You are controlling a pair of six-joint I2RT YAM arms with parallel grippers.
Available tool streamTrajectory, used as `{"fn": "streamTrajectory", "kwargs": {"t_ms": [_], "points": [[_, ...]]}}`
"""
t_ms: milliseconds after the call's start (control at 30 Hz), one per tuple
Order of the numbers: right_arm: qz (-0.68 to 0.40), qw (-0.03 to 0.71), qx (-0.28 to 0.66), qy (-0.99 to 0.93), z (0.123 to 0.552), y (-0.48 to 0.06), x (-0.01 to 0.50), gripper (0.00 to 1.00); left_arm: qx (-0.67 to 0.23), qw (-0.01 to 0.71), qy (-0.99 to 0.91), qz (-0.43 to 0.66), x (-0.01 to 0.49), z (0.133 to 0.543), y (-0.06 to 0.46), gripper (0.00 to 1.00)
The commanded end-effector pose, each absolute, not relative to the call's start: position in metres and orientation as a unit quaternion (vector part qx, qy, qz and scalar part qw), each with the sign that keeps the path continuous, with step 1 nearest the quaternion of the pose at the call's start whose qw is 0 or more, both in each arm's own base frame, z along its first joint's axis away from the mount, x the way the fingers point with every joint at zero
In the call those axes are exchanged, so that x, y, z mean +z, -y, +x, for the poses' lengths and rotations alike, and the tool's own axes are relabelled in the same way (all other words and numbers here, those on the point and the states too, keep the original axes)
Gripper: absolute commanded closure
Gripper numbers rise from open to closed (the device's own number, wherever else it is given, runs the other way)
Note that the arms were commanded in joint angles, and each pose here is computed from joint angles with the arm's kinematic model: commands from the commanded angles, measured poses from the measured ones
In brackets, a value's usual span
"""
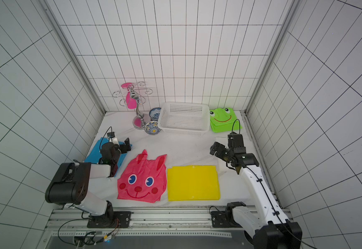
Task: Put the folded raincoat in the basket
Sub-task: Adjust the raincoat at the center of the board.
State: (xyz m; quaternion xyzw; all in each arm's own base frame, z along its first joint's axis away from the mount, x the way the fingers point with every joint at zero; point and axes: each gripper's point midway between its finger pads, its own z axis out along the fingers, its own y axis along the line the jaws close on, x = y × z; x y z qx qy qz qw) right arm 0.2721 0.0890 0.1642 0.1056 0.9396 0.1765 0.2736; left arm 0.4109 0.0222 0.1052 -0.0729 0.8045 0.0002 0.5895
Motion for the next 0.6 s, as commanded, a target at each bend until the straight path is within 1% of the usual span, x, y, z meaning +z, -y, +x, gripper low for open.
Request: {"fn": "streamTrajectory", "kwargs": {"t_ms": [0,167,233,333,367,467,567], "points": [[0.07,0.176,0.151,-0.97,0.233,-0.094,0.13,0.04,-0.023,0.6,-0.799,-0.026,0.119,0.412,-0.005,0.03],[0.058,0.14,0.141,-0.978,0.232,-0.104,0.11,0.05,-0.035,0.613,-0.789,-0.009,0.137,0.414,0.002,0.02],[0.076,0.127,0.113,-0.982,0.234,-0.096,0.102,0.05,-0.042,0.591,-0.805,0.019,0.149,0.414,0.012,0.02],[0.106,0.113,0.069,-0.985,0.232,-0.082,0.089,0.05,-0.049,0.536,-0.841,0.055,0.159,0.414,0.03,0.02],[0.112,0.11,0.067,-0.985,0.23,-0.081,0.085,0.05,-0.06,0.504,-0.859,0.062,0.157,0.412,0.036,0.03],[0.106,0.098,0.101,-0.984,0.225,-0.092,0.075,0.08,-0.099,0.427,-0.889,0.131,0.159,0.396,0.068,0.03],[0.089,0.077,0.134,-0.984,0.22,-0.105,0.065,0.11,-0.145,0.373,-0.893,0.208,0.159,0.369,0.105,0.03]]}}
